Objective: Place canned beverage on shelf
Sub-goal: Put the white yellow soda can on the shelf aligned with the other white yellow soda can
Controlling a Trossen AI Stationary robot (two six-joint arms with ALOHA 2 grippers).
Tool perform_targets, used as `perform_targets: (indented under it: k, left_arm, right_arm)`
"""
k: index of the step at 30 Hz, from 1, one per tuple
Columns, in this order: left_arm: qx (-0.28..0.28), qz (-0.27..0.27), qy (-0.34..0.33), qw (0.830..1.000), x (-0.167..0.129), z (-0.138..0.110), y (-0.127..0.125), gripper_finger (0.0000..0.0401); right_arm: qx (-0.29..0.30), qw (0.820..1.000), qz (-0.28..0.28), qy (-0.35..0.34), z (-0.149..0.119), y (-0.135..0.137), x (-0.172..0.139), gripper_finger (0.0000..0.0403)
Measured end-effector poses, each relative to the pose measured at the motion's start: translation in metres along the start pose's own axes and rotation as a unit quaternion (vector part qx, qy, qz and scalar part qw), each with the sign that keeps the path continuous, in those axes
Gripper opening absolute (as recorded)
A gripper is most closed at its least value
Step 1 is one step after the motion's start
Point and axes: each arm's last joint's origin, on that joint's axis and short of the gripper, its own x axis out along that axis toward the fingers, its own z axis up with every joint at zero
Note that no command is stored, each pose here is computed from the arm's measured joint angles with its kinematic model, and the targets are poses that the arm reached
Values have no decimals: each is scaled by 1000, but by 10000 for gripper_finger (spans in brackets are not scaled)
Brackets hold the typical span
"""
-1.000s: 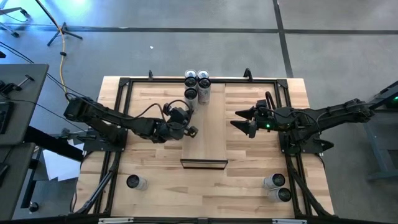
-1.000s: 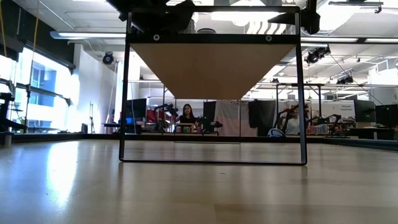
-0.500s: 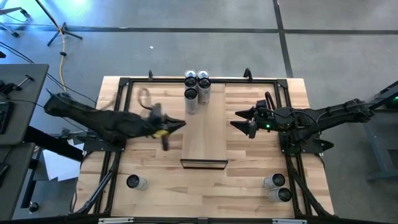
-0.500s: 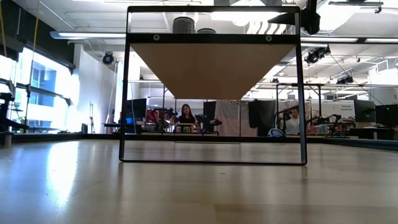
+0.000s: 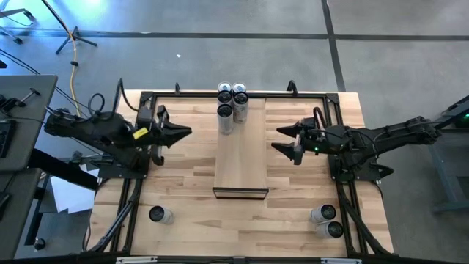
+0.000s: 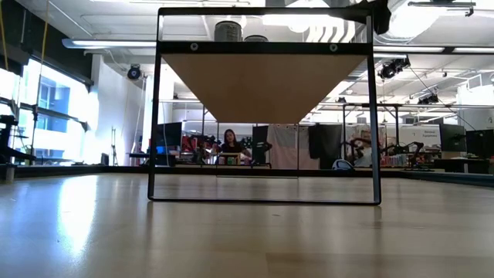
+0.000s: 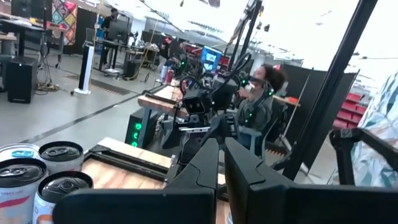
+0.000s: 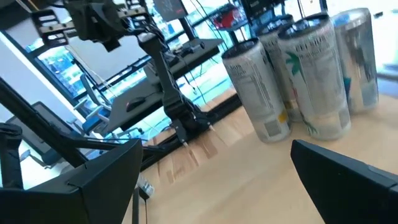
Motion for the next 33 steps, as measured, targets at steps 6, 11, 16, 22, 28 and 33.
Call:
perform_targets:
  k: [6,11,16,22,28,33]
  left_arm:
    - [-2,-1,-5,1000,-3,2,1,11]
    - [0,0,0,1000,-3,1,1,35]
    - [4,3,9,1000,-3,-1,2,63]
    - [-2,30,3,1000,-3,0,3,107]
    - [0,43,19,999,-3,-4,5,164]
    - [14,47,41,998,-3,-9,6,199]
  right_arm:
    - [-18,999,13,-23,5,3,0,397]
    - [-12,999,19,-34,7,4,0,397]
    - [-9,999,20,-34,7,4,0,397]
    - [-3,999,17,-45,9,5,0,397]
    - [12,996,22,-85,13,9,5,397]
    - [12,996,22,-86,9,11,14,397]
